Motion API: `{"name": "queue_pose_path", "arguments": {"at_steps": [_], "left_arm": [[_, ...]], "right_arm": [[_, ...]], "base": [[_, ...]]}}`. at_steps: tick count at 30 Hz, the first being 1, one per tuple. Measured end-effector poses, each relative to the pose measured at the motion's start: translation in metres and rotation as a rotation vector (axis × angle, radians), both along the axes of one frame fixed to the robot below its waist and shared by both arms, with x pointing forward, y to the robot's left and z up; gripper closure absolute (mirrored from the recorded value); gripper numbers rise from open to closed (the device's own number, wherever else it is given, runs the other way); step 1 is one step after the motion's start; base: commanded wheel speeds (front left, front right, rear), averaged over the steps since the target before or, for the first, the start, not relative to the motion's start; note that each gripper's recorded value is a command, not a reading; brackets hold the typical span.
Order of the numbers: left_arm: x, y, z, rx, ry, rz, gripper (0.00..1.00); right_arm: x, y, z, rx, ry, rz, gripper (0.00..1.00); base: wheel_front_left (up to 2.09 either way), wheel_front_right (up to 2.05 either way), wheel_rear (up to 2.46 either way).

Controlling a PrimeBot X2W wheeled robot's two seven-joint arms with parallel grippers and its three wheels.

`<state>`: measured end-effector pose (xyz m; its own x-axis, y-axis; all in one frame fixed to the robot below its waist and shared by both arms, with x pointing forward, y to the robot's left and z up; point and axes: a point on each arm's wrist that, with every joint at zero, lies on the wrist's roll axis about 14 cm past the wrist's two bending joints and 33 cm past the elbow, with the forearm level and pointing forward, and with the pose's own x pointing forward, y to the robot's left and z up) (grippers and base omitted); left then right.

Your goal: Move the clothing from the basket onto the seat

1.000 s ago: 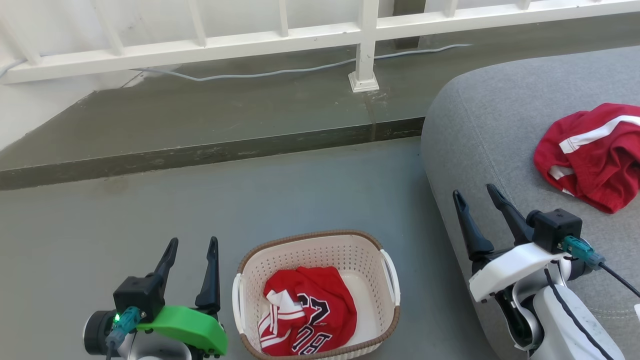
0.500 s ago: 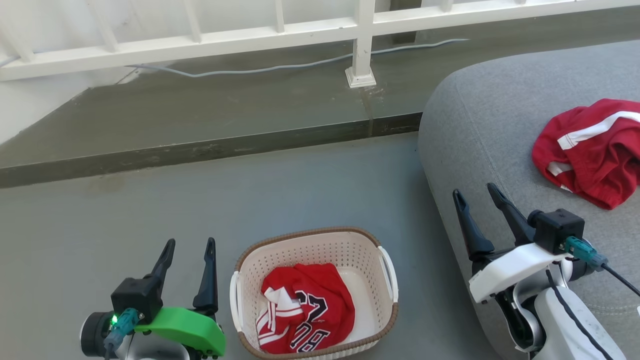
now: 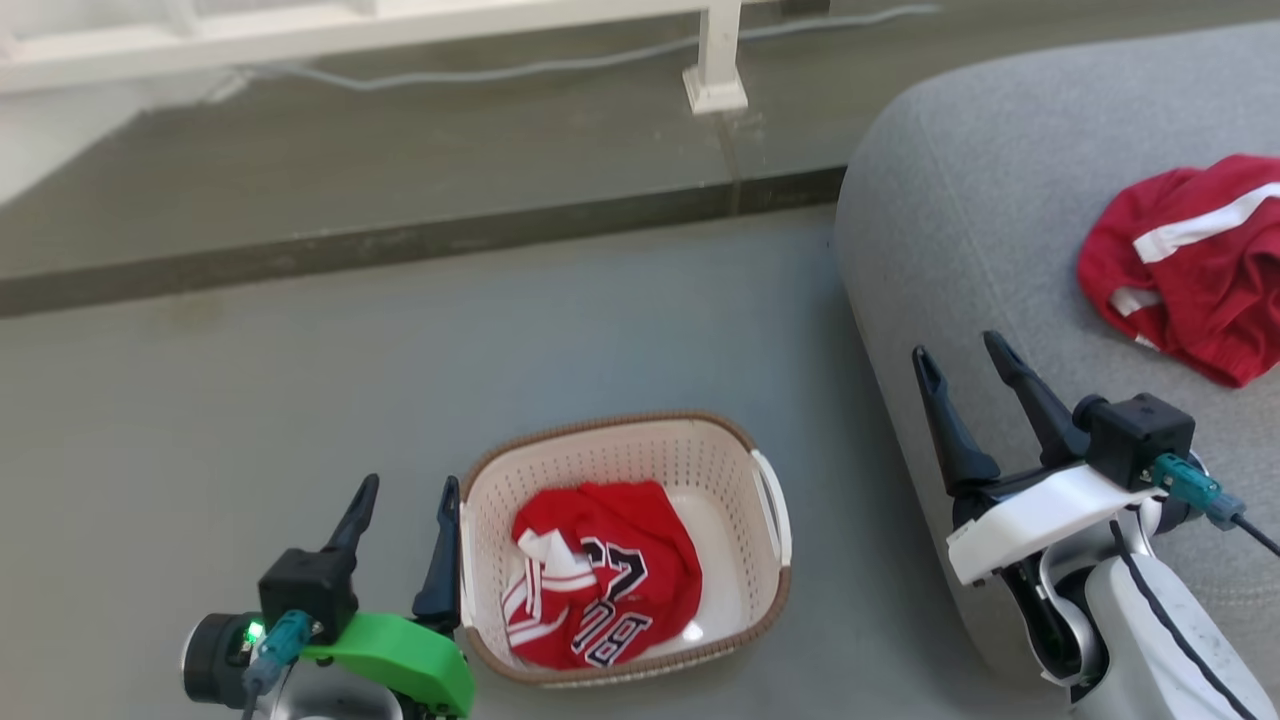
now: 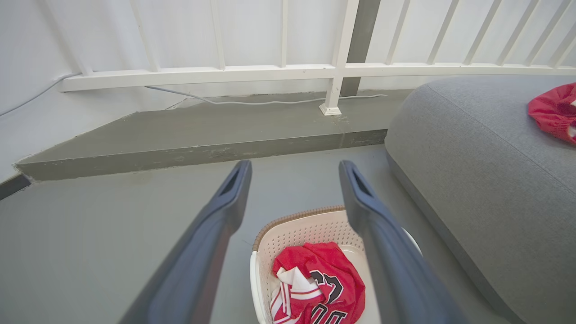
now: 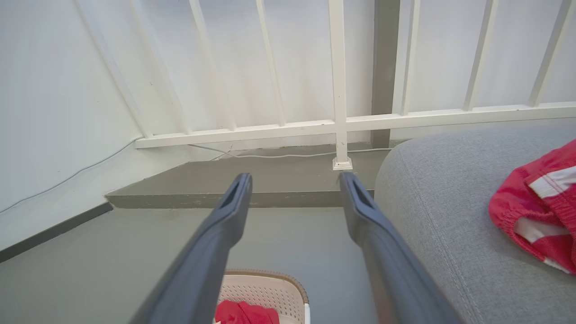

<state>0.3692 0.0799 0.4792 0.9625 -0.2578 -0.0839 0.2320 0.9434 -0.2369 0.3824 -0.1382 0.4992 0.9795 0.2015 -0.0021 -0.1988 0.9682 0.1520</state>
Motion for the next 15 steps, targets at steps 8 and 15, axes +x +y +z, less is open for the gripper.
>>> {"name": "queue_pose_path", "arguments": {"at_steps": [8,15], "left_arm": [[0.005,-0.024,-0.03,0.018,0.097,-0.081,0.0],[0.01,-0.059,-0.062,0.042,0.196,-0.203,0.0]], "right_arm": [[0.015,-0.001,-0.012,-0.006,0.038,0.008,0.0],[0.037,-0.001,-0.017,-0.02,0.043,0.02,0.0]], "base": [[0.0,0.0,0.0],[0.0,0.0,0.0]]}}
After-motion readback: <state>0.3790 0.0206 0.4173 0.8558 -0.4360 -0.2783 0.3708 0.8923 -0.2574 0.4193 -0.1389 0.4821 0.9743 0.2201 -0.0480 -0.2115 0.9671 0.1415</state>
